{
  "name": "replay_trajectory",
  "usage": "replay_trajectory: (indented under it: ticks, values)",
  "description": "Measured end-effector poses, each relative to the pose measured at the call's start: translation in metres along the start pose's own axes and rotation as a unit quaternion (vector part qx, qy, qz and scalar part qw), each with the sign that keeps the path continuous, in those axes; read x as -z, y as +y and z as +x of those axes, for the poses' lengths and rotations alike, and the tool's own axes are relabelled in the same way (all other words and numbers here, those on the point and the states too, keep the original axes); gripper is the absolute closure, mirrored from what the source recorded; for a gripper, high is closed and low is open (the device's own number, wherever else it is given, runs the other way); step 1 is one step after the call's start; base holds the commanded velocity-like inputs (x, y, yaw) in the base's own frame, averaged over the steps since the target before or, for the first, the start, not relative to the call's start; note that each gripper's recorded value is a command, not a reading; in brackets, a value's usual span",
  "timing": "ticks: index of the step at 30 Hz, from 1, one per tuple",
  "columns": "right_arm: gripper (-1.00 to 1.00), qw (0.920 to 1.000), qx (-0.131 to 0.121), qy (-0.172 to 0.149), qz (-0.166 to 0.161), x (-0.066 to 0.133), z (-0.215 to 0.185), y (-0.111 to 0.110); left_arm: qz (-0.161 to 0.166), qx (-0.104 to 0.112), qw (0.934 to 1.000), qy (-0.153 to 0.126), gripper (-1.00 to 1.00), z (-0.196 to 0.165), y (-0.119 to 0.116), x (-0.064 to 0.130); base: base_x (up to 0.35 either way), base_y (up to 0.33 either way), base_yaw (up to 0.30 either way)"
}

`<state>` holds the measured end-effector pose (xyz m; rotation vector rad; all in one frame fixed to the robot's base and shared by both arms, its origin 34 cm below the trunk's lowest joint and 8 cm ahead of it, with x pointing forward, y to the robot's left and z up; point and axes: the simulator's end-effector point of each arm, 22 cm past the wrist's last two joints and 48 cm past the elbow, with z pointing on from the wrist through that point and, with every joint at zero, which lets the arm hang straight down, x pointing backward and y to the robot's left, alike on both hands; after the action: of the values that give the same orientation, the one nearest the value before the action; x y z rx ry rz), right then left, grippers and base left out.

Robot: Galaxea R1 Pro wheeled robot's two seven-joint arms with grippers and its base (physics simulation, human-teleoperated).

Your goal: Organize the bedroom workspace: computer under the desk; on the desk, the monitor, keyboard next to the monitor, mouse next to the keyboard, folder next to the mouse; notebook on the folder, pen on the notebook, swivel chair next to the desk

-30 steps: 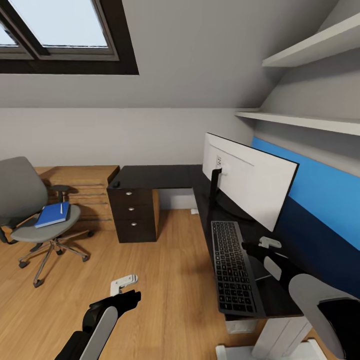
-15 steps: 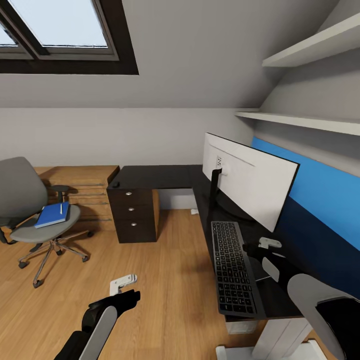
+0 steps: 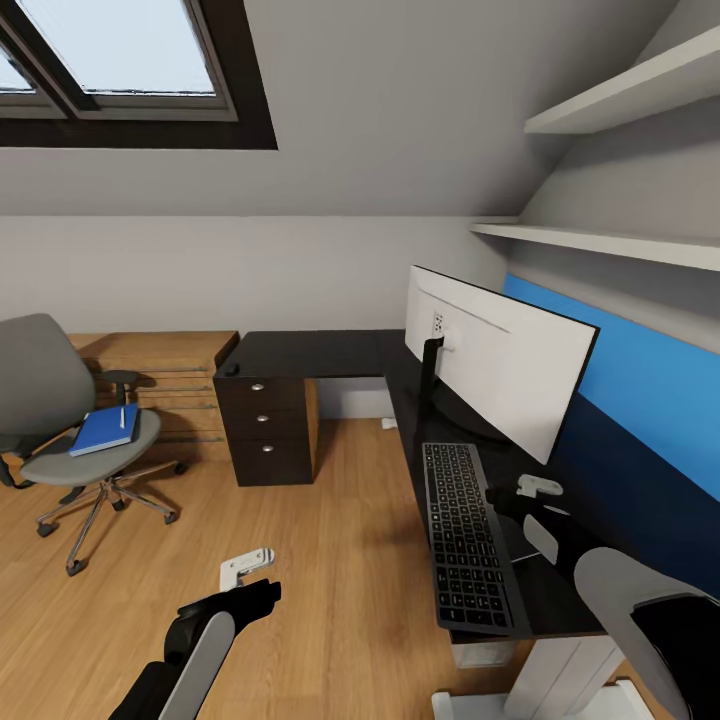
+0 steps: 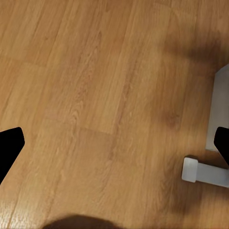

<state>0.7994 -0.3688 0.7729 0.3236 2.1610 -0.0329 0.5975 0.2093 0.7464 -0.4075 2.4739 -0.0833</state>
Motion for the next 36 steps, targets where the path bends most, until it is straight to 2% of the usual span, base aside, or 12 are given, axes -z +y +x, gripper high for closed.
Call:
replay_trajectory:
  ticks: [20, 25, 36]
  values:
    - [-1.00, 1.0000, 0.000, 0.001, 0.001, -0.014, 0.021, -0.003, -0.001, 0.000, 1.0000, 0.000, -1.00, 0.015, 0.004, -0.020, 0.000, 0.000, 0.000]
    - [-1.00, 1.0000, -0.001, -0.008, -0.003, -0.018, 0.020, 0.000, -0.001, 0.000, 1.0000, -0.001, -1.00, 0.020, 0.006, -0.026, 0.000, 0.000, 0.000]
    - [-1.00, 1.0000, -0.001, -0.008, -0.003, -0.018, 0.020, -0.001, 0.000, 0.000, 1.0000, -0.001, -1.00, 0.019, 0.008, -0.026, -0.006, 0.000, 0.000]
